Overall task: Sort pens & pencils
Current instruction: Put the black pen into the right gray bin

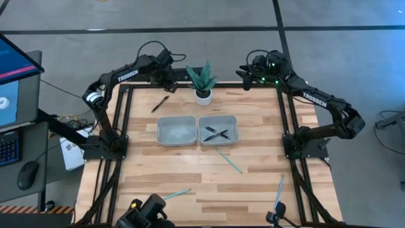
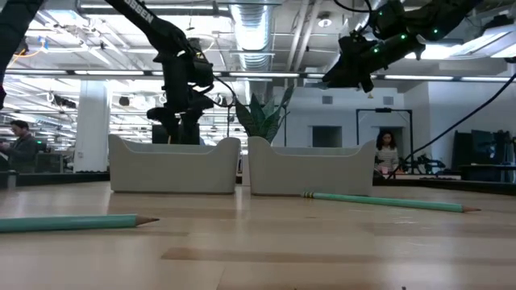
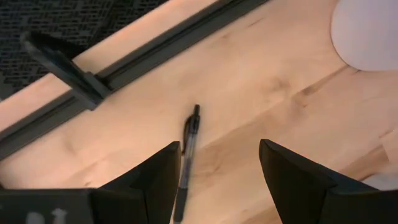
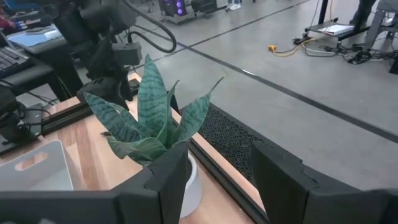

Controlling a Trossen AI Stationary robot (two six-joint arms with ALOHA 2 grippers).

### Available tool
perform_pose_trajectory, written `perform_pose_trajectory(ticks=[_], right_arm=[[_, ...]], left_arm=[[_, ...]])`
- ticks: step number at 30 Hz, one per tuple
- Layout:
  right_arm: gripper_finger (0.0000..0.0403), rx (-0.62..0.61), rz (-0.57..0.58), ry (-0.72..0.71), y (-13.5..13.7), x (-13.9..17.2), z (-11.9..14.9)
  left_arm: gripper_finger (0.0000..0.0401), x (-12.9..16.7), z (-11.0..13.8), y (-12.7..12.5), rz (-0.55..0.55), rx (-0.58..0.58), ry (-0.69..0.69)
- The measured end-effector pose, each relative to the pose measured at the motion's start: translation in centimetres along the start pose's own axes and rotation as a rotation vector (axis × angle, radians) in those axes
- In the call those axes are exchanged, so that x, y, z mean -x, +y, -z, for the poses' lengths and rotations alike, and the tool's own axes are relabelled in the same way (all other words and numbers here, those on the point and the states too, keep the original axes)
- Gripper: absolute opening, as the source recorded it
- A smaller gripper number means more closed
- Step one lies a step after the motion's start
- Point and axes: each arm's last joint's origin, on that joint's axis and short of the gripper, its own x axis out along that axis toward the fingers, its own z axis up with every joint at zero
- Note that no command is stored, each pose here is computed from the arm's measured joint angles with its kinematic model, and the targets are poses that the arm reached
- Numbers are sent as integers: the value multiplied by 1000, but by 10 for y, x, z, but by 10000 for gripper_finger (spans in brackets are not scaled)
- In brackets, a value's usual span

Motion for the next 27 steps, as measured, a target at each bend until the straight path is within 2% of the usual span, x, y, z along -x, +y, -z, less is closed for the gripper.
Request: perform_pose_trajectory(ticks=[6, 15, 20, 27], right_arm=[[199, 0, 0, 0, 0, 0, 0], [197, 0, 0, -1, 0, 0, 0], [199, 0, 0, -1, 0, 0, 0], [196, 0, 0, -1, 0, 0, 0]], left_arm=[[210, 1, 4, 1, 36, -9, 51], [210, 1, 7, -1, 34, -47, 71], [210, 1, 7, -1, 29, 38, 71], [210, -1, 6, 0, -2, 33, 70]])
